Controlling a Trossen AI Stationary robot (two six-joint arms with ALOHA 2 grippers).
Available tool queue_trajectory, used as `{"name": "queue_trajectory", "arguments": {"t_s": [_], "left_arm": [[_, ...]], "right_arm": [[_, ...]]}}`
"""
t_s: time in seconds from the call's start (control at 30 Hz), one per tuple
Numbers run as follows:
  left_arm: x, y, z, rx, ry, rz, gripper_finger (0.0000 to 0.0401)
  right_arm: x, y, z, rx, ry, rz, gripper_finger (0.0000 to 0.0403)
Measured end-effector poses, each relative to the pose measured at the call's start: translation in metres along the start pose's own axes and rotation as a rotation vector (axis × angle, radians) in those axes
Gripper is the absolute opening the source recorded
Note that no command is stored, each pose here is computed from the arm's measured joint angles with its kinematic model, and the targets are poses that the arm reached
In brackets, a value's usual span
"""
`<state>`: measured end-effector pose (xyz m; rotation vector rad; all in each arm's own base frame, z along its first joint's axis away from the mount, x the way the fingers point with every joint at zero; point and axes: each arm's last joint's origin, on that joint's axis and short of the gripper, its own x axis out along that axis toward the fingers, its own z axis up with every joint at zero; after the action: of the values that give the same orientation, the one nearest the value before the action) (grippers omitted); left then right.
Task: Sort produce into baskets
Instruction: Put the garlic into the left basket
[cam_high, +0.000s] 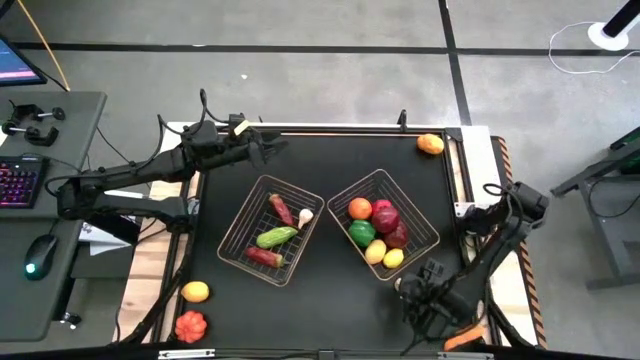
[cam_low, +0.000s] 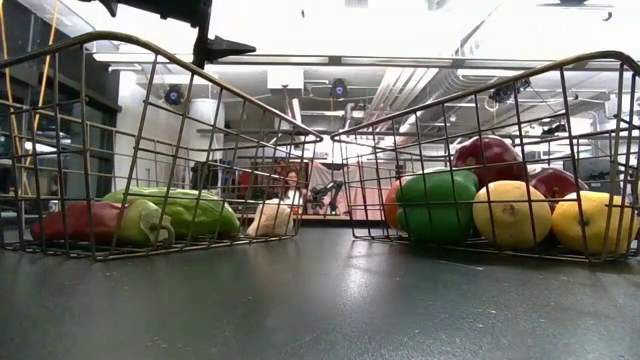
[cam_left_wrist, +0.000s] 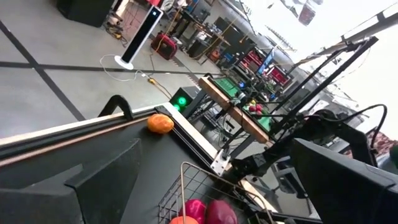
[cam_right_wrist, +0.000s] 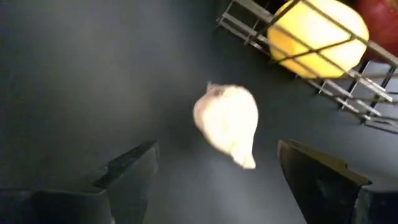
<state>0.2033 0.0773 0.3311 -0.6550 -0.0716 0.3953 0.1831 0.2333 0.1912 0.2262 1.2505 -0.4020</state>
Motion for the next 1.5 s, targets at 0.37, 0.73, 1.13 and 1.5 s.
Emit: {"name": "queue_trajectory", "arguments": {"t_s": [0.37, 0.73, 1.13, 1.5], "left_arm": [[0.000, -0.001, -0.006, 0.153, 0.112, -0.089, 0.0398], [-0.001, 0.001, -0.008, 0.184, 0.145, -0.088, 0.0398], [0.000, 0.001, -0.007, 0.182, 0.124, -0.077, 0.0398], [0.000, 0.002, -0.006, 0.137, 0.107, -0.042, 0.0398]], "right_arm": [[0.029, 0.008, 0.021, 0.015, 0.086, 0.019, 0.0321], [0.040, 0.007, 0.030, 0.012, 0.149, 0.001, 0.0321], [0.033, 0.008, 0.024, -0.029, 0.263, 0.042, 0.0321], [-0.031, -0.005, 0.013, 0.057, 0.089, 0.104, 0.0321]]}}
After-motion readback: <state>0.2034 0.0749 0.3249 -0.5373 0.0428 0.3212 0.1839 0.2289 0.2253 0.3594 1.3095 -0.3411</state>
